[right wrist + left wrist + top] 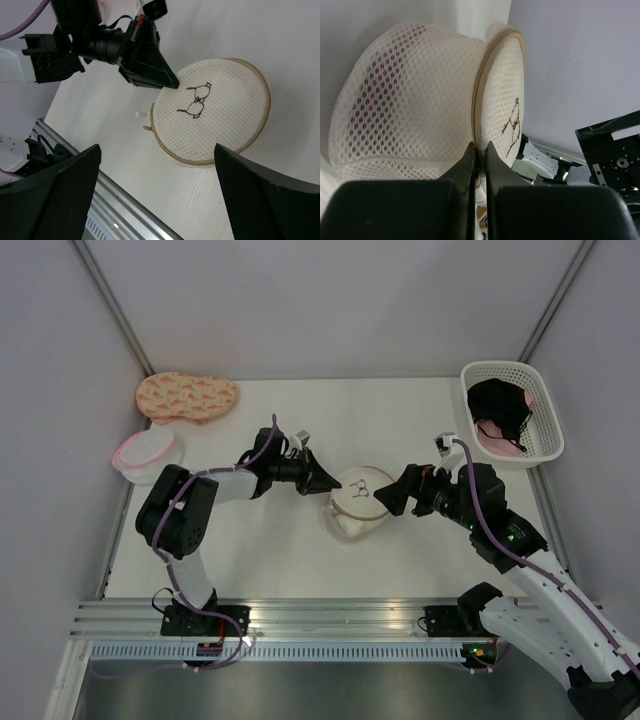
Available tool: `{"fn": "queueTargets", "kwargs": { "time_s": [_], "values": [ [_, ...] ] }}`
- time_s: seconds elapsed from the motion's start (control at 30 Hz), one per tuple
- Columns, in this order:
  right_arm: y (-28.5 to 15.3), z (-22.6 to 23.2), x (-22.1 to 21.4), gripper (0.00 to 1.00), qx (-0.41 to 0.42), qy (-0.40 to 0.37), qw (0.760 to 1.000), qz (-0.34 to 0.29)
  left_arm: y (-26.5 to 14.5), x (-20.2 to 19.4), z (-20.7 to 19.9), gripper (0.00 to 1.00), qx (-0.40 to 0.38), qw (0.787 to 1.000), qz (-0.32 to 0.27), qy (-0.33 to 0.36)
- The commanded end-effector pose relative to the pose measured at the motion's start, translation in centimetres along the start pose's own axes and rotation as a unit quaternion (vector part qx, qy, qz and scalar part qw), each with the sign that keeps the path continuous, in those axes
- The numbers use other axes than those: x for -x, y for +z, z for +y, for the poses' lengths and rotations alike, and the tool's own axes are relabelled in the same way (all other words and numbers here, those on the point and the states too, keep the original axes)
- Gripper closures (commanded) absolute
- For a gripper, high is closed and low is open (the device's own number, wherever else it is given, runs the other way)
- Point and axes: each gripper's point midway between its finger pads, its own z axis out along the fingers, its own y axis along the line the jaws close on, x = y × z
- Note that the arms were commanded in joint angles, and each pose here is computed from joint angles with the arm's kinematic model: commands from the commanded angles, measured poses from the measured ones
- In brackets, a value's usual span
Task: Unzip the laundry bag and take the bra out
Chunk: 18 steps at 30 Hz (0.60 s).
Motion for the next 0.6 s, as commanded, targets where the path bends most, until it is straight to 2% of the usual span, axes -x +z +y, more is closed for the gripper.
{"fn": "queueTargets", "kwargs": {
  "time_s": [0.0, 0.03, 0.07, 0.1, 0.13, 0.17, 0.3, 0.33, 0.37, 0.4, 0.43, 0.47, 0.53, 0.57],
  "values": [
    [0.6, -0.3, 1.2, 0.02, -0.017, 0.007, 1.0, -0.019, -2.4, 1.3, -4.8, 0.98, -0.064, 0.99, -0.124, 0.012],
    [1.1, -0.6, 1.4, 0.02, -0.029, 0.008, 0.999, -0.014, -3.2, 2.4, -4.9, 0.98, -0.063, 0.981, -0.183, 0.004],
    [1.3, -1.0, 1.0, 0.02, -0.046, 0.007, 0.999, -0.001, -3.9, 2.4, -4.9, 0.98, -0.068, 0.975, -0.211, -0.015],
    [1.6, -1.8, 1.2, 0.02, -0.072, 0.003, 0.997, -0.002, -4.4, 1.7, -3.2, 0.98, -0.056, 0.97, -0.233, -0.029],
    [1.8, -1.6, 1.4, 0.02, -0.08, -0.002, 0.997, 0.0, -6.1, 2.2, -4.7, 0.98, -0.068, 0.956, -0.284, -0.015],
    [2.5, -2.2, 0.7, 0.02, -0.105, -0.012, 0.994, 0.014, -6.7, 1.9, -3.6, 0.98, -0.058, 0.951, -0.304, -0.025],
    [4.1, -1.5, -0.4, 0.02, -0.139, -0.046, 0.989, 0.037, -11.0, 1.8, -5.0, 0.98, -0.072, 0.913, -0.4, -0.018],
    [4.3, -2.3, 0.7, 0.02, -0.182, -0.058, 0.982, 0.016, -12.1, 2.3, -4.9, 0.98, -0.063, 0.899, -0.432, -0.024],
    [4.4, -1.5, 0.1, 0.02, -0.186, -0.079, 0.979, 0.022, -13.4, 1.7, -5.7, 0.98, -0.066, 0.892, -0.447, -0.022],
    [3.9, -2.6, 1.3, 0.02, -0.242, -0.102, 0.965, -0.013, -14.0, 1.6, -5.7, 0.98, -0.061, 0.886, -0.459, -0.026],
    [4.0, -1.2, 0.8, 0.02, -0.251, -0.132, 0.959, -0.012, -15.4, 1.3, -6.1, 0.98, -0.057, 0.871, -0.486, -0.028],
    [3.7, -1.0, 1.3, 0.02, -0.274, -0.151, 0.949, -0.031, -15.5, 1.5, -5.2, 0.98, -0.04, 0.868, -0.494, -0.035],
    [3.9, -0.1, 1.3, 0.02, -0.301, -0.188, 0.933, -0.052, -17.4, 1.2, -6.2, 0.98, -0.046, 0.848, -0.528, -0.029],
    [4.5, 1.1, 0.7, 0.02, -0.287, -0.184, 0.938, -0.061, -17.5, 1.0, -6.1, 0.98, -0.041, 0.846, -0.531, -0.031]
  ]
}}
